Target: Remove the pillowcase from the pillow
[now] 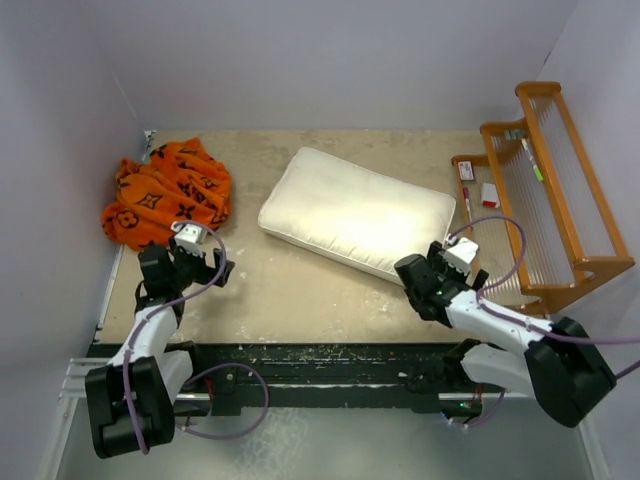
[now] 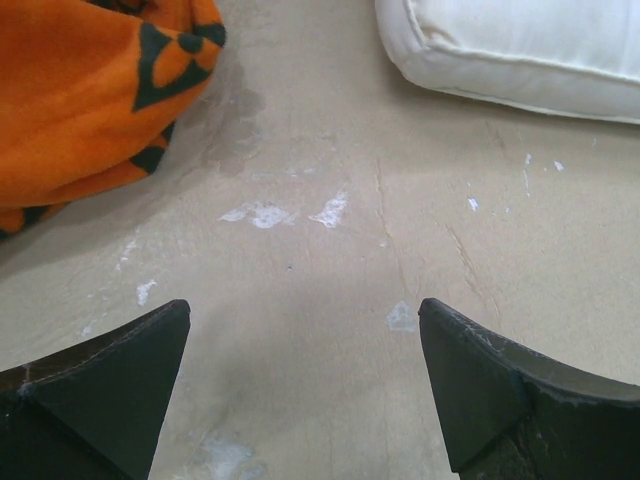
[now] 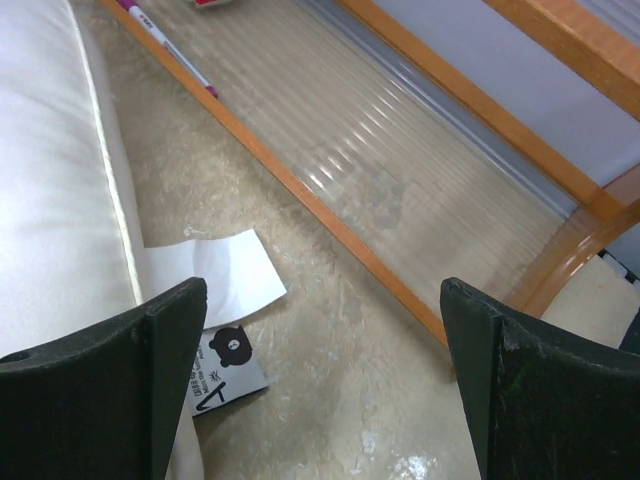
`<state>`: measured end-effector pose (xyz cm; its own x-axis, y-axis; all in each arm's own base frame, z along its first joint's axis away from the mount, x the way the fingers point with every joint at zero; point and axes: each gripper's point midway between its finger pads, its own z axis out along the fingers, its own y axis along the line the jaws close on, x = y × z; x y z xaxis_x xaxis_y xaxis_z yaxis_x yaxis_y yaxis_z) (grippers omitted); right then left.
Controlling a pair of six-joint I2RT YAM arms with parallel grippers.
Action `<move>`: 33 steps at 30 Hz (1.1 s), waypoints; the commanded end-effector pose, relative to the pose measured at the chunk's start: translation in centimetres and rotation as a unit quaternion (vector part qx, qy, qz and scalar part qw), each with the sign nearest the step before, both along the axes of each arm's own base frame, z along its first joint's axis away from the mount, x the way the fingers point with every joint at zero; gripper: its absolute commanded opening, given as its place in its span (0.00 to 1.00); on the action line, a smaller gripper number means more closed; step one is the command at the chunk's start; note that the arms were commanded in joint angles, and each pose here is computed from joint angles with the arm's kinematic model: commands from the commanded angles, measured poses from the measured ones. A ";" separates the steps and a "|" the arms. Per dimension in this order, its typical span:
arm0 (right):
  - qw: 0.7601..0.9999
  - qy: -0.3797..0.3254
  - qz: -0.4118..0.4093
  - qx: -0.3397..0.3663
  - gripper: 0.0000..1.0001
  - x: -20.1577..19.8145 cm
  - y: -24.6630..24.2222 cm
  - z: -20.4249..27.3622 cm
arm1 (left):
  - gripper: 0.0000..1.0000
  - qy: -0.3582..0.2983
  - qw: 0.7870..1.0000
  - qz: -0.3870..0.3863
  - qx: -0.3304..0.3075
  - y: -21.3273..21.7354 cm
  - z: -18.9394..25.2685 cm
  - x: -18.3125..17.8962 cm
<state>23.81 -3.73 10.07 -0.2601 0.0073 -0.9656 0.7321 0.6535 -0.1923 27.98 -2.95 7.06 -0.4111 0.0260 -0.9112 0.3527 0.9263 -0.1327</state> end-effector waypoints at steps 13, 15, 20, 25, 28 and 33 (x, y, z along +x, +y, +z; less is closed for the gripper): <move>0.989 -0.022 0.142 0.046 1.00 3.2 2.3 3.8 | 0.99 -0.127 0.986 0.101 0.035 2.8 4.5 -0.3; 0.992 -0.016 0.120 0.040 1.00 3.4 1.8 3.0 | 0.99 -0.140 0.984 0.100 0.039 2.6 4.3 -0.9; 0.966 0.004 0.258 -0.001 1.00 5.5 5.0 2.4 | 0.99 -0.147 0.983 0.103 0.038 2.6 4.1 -1.2; 0.986 -0.070 0.150 0.038 1.00 3.2 0.8 3.4 | 0.99 -0.154 0.982 0.101 0.038 2.5 4.2 -1.4; 0.980 -0.083 0.175 0.041 1.00 3.2 1.2 3.8 | 0.99 -0.149 0.983 0.101 0.038 2.5 4.1 -1.3; 0.960 -0.070 0.271 0.028 1.00 3.9 3.6 4.1 | 0.99 -0.149 0.983 0.101 0.037 2.5 4.0 -1.3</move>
<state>26.90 -1.95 13.27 -0.1321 0.0045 -0.9912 0.4248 0.9038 -0.0525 26.39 -0.47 10.24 -0.1624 0.0459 -0.9857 0.1785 0.9838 0.0164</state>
